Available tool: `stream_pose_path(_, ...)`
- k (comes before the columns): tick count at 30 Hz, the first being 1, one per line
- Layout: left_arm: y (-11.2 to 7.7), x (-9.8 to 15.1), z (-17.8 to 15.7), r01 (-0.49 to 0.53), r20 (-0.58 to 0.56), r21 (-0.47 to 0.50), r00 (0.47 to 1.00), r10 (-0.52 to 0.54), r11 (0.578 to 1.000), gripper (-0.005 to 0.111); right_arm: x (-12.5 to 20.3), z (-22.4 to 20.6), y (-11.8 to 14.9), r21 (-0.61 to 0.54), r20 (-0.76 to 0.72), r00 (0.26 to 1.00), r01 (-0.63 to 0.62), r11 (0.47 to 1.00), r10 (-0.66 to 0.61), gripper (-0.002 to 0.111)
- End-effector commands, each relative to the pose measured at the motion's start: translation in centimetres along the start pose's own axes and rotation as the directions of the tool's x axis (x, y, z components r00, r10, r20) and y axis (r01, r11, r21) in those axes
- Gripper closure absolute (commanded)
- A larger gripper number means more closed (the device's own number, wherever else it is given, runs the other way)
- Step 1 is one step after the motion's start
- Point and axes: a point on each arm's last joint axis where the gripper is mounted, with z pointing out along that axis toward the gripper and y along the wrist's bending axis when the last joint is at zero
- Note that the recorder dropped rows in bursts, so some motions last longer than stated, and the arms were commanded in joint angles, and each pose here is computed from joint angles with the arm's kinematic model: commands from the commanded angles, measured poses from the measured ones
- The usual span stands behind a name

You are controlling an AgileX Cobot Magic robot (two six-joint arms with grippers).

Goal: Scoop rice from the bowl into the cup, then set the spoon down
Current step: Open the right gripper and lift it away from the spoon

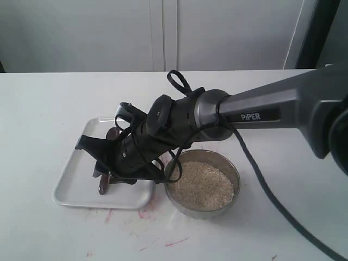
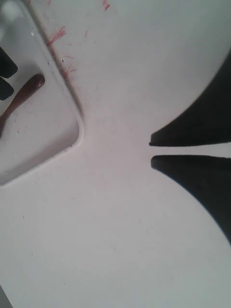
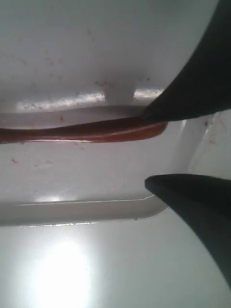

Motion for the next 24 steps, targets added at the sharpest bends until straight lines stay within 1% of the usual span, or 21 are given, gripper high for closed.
stream_pose_path(1, -0.2, 0.6, 0.1, 0.005, -0.037, 0.014, 0.999, -0.004, 1.0, 0.092, -0.3, -0.6, 0.9, -0.025, 0.006, 1.0, 0.011, 1.0, -0.01, 0.072)
stream_pose_path(10, -0.2, 0.6, 0.1, 0.005, -0.037, 0.014, 0.999, -0.004, 1.0, 0.092, -1.3, -2.6, 3.3, -0.092, 0.055, 0.998, 0.046, 0.995, -0.041, 0.072)
stream_pose_path(16, -0.2, 0.6, 0.1, 0.005, -0.037, 0.014, 0.999, -0.004, 1.0, 0.092, -1.9, -4.9, 5.5, -0.158, 0.098, 0.992, 0.099, 0.982, -0.085, 0.072)
stream_pose_path(20, -0.2, 0.6, 0.1, 0.005, -0.037, 0.014, 0.999, -0.004, 1.0, 0.092, -2.3, -7.6, 7.2, -0.202, 0.165, 0.976, 0.172, 0.964, -0.14, 0.073)
stream_pose_path(24, -0.2, 0.6, 0.1, 0.005, -0.037, 0.014, 0.999, -0.004, 1.0, 0.092, -2.5, -10.5, 8.7, -0.235, 0.237, 0.951, 0.256, 0.938, -0.2, 0.078)
